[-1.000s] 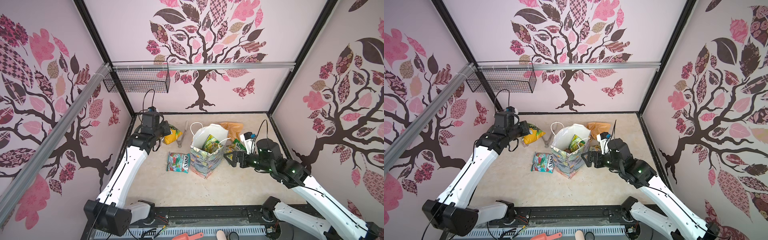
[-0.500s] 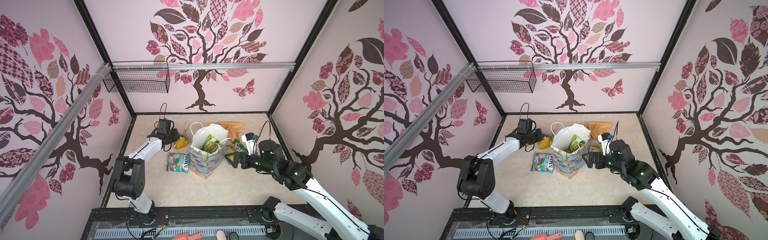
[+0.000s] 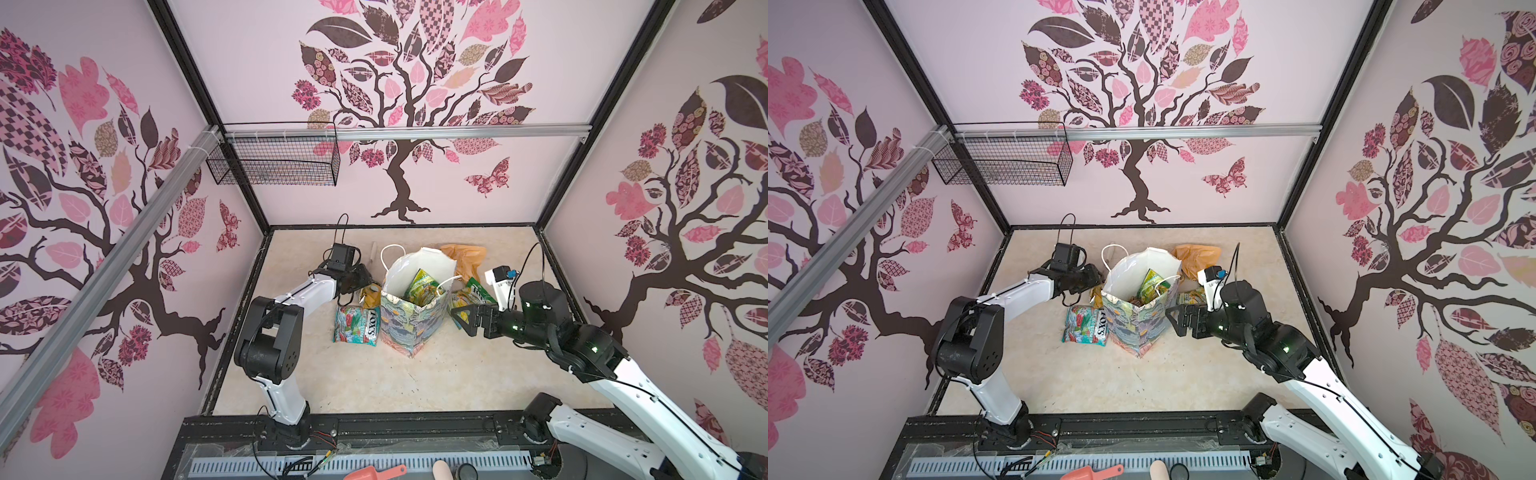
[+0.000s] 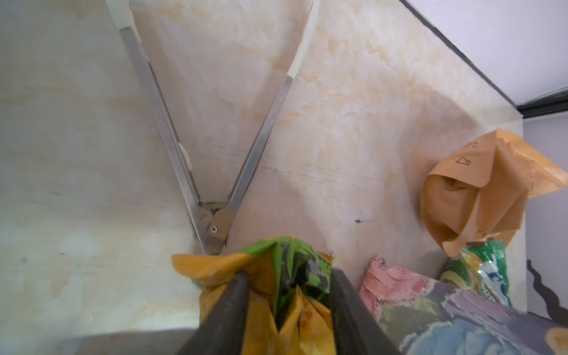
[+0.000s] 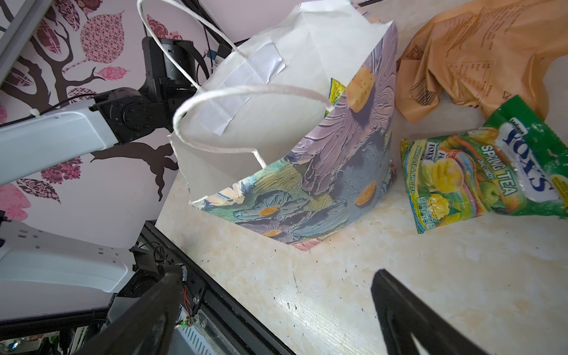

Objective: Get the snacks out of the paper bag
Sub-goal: 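Lower the yellow pack onto the table beside the tongs and release, then move the left gripper back over the bag and lower it inside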

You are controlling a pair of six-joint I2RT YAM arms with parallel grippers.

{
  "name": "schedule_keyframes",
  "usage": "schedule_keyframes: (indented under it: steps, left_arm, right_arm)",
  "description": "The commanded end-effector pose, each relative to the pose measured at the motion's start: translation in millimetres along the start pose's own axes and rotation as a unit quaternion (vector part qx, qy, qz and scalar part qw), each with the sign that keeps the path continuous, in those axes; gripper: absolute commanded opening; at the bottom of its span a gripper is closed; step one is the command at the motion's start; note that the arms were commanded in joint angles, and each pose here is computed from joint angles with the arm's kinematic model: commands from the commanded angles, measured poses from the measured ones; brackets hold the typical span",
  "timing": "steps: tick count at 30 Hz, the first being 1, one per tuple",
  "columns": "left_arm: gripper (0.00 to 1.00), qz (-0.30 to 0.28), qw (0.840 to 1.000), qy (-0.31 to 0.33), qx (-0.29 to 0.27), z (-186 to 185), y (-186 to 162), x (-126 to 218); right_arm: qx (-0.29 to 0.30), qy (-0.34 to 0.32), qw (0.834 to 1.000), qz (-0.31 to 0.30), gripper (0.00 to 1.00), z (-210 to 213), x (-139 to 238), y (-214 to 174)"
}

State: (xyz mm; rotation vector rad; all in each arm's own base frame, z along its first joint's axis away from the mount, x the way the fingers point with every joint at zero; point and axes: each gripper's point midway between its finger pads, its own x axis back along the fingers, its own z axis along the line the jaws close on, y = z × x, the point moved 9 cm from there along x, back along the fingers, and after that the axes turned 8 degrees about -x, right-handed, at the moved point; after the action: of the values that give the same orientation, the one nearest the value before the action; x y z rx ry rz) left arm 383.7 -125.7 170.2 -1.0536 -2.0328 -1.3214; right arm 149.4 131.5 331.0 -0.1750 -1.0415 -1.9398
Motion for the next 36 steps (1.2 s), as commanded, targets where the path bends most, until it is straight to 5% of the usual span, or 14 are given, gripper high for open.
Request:
schedule_keyframes:
  steps: [1,6,12,21,28,36]
  left_arm:
    - [0.52,-0.037,0.999,-0.005,-0.026,-9.4,13.4,32.8]
    - [0.63,-0.084,0.995,-0.01,-0.047,-21.6,25.1,80.7]
    - [0.64,-0.153,0.985,-0.024,-0.07,-39.0,34.0,155.3]
    - [0.66,-0.227,0.952,-0.135,-0.154,-114.6,33.7,265.4]
    - [0.67,-0.177,0.941,-0.143,-0.249,-171.8,21.8,269.0]
    - [0.64,-0.078,0.931,-0.037,-0.354,-224.1,-1.1,217.6]
  right_arm:
    - [-0.004,-0.005,1.0,0.003,0.99,-1.5,2.0,-2.6]
    - [-0.002,-0.004,1.0,-0.004,0.99,0.1,4.6,-0.1]
    - [-0.004,-0.001,1.0,-0.002,1.0,1.1,2.3,0.7]
    - [-0.008,0.005,1.0,0.005,1.0,1.8,-9.7,1.6]
    - [-0.012,0.007,1.0,0.007,1.0,1.3,-9.7,0.7]
    - [-0.014,0.005,1.0,0.005,0.99,0.2,-5.4,-1.1]
